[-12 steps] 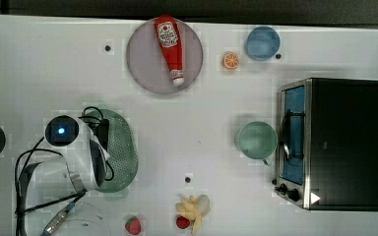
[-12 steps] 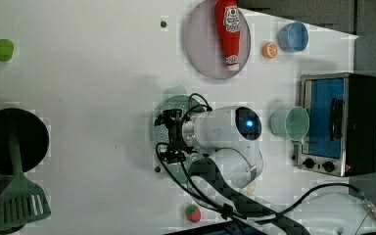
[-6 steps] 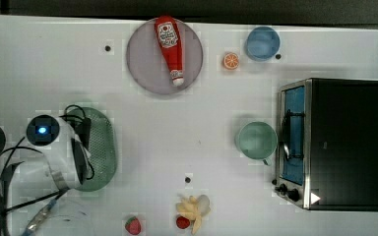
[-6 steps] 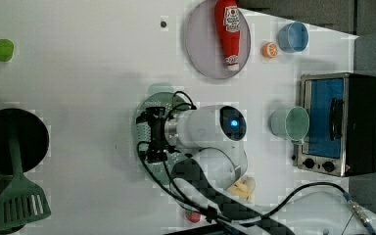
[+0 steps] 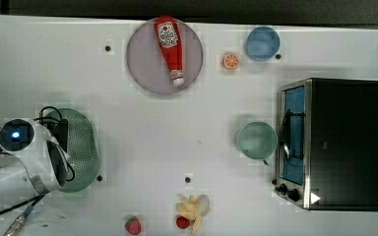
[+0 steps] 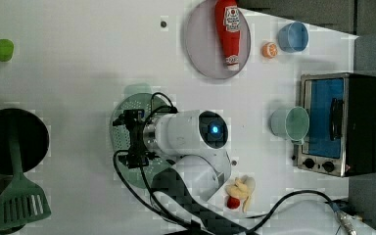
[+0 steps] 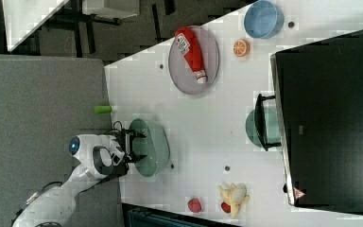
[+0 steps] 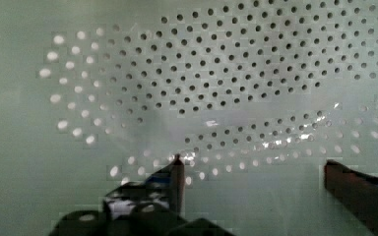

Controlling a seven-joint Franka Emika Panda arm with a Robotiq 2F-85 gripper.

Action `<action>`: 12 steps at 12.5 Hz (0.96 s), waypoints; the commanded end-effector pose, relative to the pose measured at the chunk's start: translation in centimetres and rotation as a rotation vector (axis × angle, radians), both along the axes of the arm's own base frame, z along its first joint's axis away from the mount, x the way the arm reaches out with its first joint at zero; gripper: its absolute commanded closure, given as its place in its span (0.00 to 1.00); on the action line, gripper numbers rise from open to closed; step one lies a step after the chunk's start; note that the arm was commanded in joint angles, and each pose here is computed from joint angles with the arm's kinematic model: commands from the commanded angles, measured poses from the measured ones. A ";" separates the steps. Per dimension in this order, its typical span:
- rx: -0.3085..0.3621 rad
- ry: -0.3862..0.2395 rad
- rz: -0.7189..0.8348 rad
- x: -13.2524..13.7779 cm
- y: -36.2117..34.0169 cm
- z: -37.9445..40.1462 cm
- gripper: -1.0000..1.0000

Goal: Drag strainer right to left.

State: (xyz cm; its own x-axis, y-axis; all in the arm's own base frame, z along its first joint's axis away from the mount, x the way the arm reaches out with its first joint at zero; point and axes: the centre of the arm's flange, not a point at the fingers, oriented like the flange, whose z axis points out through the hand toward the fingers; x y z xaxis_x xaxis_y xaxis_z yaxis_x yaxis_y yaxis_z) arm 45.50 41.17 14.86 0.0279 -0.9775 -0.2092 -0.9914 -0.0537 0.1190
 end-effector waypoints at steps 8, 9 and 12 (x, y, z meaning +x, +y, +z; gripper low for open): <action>-0.069 -0.215 0.446 7.7 -9.1 19.4 0.00; -0.081 -0.254 0.492 9.1 -12.7 23.1 0.00; -0.108 -0.339 0.603 11.5 -25.2 33.0 0.00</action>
